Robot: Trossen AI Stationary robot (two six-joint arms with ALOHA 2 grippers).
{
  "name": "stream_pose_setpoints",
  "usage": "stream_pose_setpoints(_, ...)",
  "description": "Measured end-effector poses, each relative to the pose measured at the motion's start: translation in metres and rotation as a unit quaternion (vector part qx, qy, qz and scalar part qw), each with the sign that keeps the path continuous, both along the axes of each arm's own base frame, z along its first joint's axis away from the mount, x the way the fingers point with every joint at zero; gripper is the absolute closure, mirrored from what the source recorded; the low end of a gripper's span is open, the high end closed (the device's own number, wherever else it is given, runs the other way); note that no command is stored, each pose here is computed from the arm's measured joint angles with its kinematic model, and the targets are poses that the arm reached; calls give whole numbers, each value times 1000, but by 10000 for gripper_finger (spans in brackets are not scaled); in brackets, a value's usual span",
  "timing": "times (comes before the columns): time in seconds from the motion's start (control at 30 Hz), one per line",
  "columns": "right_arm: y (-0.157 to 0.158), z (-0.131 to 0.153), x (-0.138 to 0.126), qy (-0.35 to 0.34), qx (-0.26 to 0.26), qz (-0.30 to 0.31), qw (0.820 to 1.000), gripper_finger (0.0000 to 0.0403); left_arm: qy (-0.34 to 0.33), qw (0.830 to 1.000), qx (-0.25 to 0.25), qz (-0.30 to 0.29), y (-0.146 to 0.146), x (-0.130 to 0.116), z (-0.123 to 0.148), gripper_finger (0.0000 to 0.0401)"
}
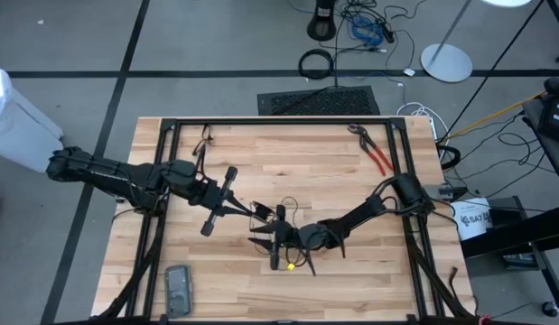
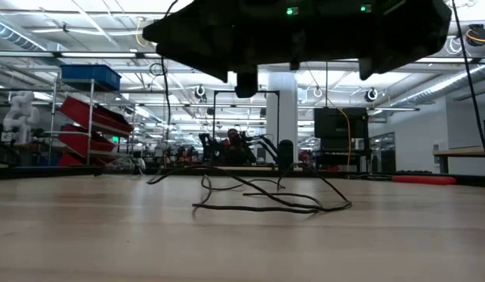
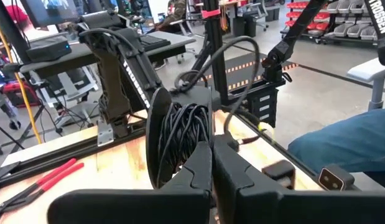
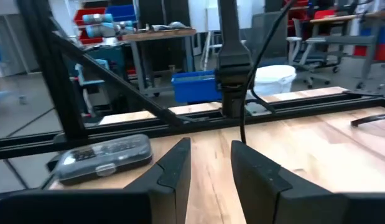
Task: Coil cords
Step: Coil the black wire onto the spool
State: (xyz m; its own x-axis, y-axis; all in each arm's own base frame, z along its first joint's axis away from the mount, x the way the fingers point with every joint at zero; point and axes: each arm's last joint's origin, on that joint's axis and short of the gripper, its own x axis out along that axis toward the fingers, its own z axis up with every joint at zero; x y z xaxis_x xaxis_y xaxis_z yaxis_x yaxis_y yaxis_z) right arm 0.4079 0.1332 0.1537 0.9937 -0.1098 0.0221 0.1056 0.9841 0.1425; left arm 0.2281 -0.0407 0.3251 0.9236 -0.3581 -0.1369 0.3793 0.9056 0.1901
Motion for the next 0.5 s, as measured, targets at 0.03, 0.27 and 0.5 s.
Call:
stream_pose_setpoints(0.03,1,-1,3,-1,-2,-5,1000,300,1,1000,0,0,0,0,0,399)
stream_pose_setpoints(0.27,4,-1,5,0,-8,-6,1000,300,2,1000,0,0,0,0,-1,399)
stream_pose_setpoints(0.5,31,-2,-7,7,-26,-40,999,300,6,1000,0,0,0,0,-1,399)
